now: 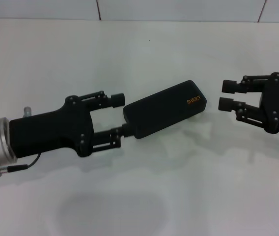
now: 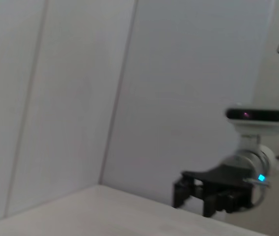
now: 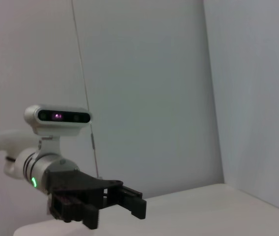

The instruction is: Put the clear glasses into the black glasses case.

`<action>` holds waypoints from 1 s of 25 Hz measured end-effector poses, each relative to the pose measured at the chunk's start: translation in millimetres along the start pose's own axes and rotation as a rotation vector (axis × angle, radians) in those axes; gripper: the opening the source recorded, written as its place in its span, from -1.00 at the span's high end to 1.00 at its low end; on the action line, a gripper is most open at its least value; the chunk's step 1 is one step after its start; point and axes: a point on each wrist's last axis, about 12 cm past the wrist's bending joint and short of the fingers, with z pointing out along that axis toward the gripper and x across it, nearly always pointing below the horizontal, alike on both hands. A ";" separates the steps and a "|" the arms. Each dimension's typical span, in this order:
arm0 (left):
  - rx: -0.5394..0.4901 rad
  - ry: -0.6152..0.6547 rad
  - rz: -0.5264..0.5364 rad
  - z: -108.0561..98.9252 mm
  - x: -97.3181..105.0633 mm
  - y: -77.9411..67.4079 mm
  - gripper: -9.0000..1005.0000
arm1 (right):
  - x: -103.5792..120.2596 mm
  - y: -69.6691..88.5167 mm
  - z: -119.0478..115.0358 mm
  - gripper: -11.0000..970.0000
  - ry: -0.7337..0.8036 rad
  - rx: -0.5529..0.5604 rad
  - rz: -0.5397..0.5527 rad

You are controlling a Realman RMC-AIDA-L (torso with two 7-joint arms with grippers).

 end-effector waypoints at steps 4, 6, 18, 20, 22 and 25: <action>0.030 0.040 -0.006 -1.4 -1.7 -0.8 -0.37 | -3.1 0.5 2.7 0.32 0.011 -0.014 -0.023; 0.034 0.049 -0.006 -1.4 -0.9 -1.1 -0.40 | -4.1 1.1 3.3 0.19 0.010 -0.022 -0.029; 0.025 0.056 -0.009 -3.9 2.8 -2.1 -0.45 | -2.1 8.0 2.7 -0.45 0.010 -0.063 -0.121; 0.020 0.061 -0.013 -6.9 3.2 -1.4 -0.45 | 0.9 13.6 0.1 -0.45 -0.001 -0.088 -0.194; 0.020 0.060 -0.016 -9.0 3.0 -1.8 -0.45 | 2.3 16.3 -2.0 -0.45 -0.008 -0.095 -0.219; 0.023 0.056 -0.018 -11.8 4.4 -4.5 -0.45 | 2.8 16.7 -2.1 -0.44 -0.006 -0.097 -0.217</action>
